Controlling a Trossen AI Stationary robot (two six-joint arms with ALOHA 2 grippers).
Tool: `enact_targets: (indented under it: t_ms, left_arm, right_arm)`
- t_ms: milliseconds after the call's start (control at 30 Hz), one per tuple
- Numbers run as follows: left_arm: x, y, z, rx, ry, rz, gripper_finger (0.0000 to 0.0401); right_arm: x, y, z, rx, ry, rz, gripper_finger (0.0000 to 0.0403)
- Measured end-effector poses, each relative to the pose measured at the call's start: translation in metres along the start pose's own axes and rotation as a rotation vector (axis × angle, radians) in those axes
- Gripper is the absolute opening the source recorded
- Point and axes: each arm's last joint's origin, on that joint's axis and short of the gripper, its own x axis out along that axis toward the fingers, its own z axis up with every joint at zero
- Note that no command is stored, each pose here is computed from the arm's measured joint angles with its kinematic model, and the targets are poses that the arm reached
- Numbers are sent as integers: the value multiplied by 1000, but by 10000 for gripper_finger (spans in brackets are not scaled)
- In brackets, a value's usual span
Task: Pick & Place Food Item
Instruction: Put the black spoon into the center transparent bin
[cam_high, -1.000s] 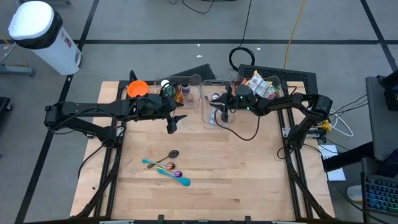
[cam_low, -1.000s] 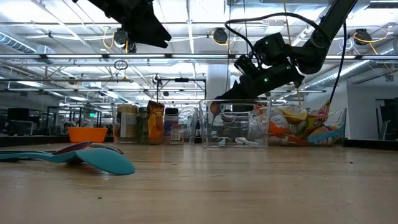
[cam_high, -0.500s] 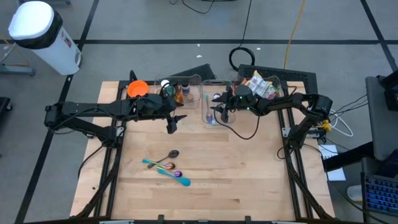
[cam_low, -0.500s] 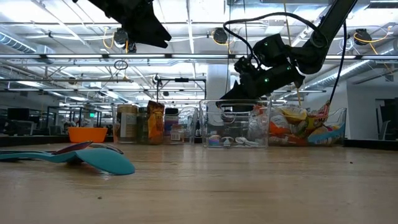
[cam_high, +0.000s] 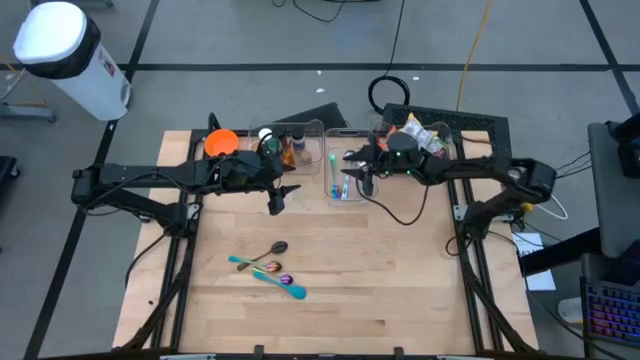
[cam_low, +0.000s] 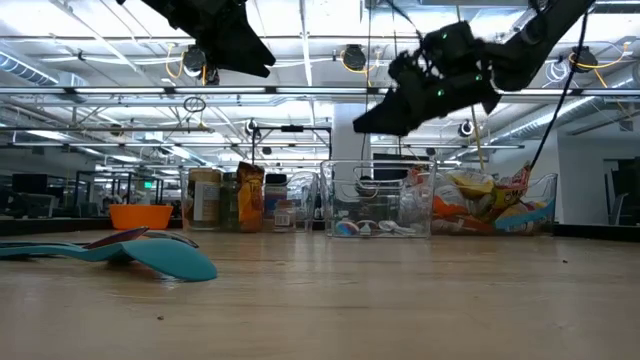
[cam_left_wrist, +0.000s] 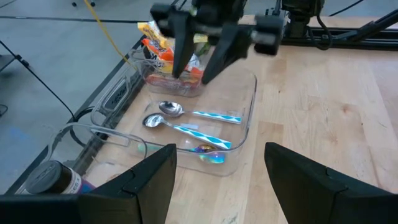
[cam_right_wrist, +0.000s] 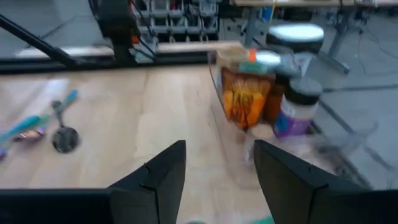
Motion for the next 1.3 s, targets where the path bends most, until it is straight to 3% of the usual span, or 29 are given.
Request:
enact_targets:
  t_ms: [267,600,733,1000,1300]
  left_arm:
    - [-1,-7,-3,-85,36,-24,248]
    - [-13,-29,-37,-242,394,-100,248]
    - [-17,-49,-53,-260,460,-138,248]
    - [-15,-81,-104,-244,490,-207,248]
    - [-14,-90,-145,-270,492,-207,248]
  right_arm:
    - [-17,27,29,-51,-81,71,182]
    - [-19,41,34,-91,-97,113,177]
    - [-19,41,33,-89,-92,112,176]
    - [-19,41,34,-82,-94,113,173]
    - [-19,41,33,-81,-92,113,168]
